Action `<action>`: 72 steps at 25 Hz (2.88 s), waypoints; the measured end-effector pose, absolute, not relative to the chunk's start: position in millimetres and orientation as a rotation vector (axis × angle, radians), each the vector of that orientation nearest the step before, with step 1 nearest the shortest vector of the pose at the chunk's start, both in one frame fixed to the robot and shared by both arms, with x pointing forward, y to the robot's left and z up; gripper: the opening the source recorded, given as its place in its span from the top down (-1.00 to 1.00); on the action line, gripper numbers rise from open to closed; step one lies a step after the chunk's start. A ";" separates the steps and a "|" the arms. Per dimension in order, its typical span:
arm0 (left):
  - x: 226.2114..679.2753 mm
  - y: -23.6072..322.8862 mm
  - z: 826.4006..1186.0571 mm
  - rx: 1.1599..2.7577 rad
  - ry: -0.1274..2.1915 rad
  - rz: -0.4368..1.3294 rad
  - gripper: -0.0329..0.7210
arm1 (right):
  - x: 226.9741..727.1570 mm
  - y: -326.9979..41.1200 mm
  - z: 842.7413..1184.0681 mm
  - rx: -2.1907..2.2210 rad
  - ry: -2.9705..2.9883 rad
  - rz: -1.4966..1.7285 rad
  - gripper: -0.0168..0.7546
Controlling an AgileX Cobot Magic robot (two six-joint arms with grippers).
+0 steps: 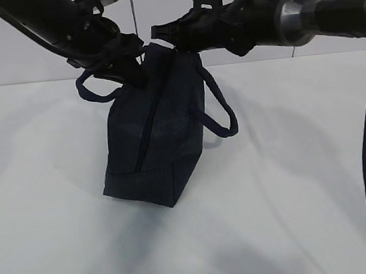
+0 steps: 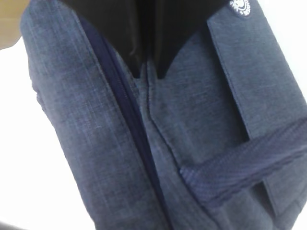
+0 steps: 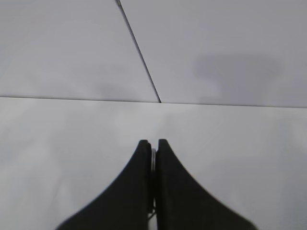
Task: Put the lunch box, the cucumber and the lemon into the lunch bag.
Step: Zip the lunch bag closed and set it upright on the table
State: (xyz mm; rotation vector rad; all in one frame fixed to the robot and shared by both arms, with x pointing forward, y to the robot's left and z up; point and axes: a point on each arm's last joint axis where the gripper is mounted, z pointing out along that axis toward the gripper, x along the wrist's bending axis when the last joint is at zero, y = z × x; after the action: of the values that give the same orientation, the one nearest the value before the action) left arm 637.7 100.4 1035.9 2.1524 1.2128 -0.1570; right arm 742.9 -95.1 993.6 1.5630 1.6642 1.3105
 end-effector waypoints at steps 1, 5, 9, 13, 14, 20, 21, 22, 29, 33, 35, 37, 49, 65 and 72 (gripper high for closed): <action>637.6 100.4 1035.8 2.153 1.213 -0.159 0.94 | 743.0 -95.0 993.5 1.564 1.663 1.313 0.96; 637.4 100.4 1035.8 2.156 1.210 -0.160 0.94 | 744.8 -94.7 989.5 1.567 1.661 1.320 0.96; 637.2 100.4 1035.7 2.159 1.207 -0.161 0.94 | 746.7 -93.3 979.3 1.604 1.657 1.330 0.96; 637.0 100.4 1035.7 2.160 1.207 -0.163 0.94 | 748.0 -92.6 974.6 1.621 1.651 1.341 0.96; 637.0 100.4 1035.7 2.160 1.207 -0.163 0.94 | 748.1 -92.5 973.5 1.625 1.651 1.341 0.96; 636.7 100.4 1035.6 2.163 1.206 -0.166 0.94 | 748.3 -92.2 972.7 1.651 1.639 1.353 0.96; 636.5 100.4 1035.5 2.166 1.204 -0.168 0.94 | 747.9 -92.5 974.9 1.651 1.637 1.353 0.96; 636.5 100.4 1035.5 2.166 1.204 -0.168 0.94 | 747.3 -92.9 978.4 1.650 1.634 1.354 0.96; 638.9 100.3 1036.7 2.129 1.226 -0.157 0.86 | 742.3 -96.7 998.0 1.661 1.623 1.333 0.96; 644.6 102.2 1039.6 2.071 1.244 -0.111 0.38 | 741.7 -97.3 999.7 1.665 1.623 1.327 0.96; 647.9 102.3 1041.7 2.040 1.246 -0.070 0.15 | 741.6 -97.4 999.5 1.667 1.624 1.325 0.96; 650.6 101.9 1043.3 2.009 1.250 -0.046 0.05 | 741.9 -98.2 999.5 1.668 1.622 1.324 0.96; 662.0 92.4 1016.7 1.951 1.268 -0.131 0.15 | 741.9 -98.3 999.4 1.667 1.624 1.321 0.96; 655.0 91.2 1016.4 2.083 1.140 -0.190 0.94 | 744.2 -99.4 989.5 1.648 1.648 1.282 0.96; 649.1 95.0 1029.8 2.121 1.105 -0.156 0.94 | 746.2 -98.4 976.4 1.658 1.665 1.262 0.96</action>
State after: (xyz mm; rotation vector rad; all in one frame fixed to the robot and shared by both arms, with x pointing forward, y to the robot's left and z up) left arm 649.1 95.0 1029.8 2.1211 1.1052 -0.1557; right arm 746.2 -98.4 976.4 1.6580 1.6650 1.2621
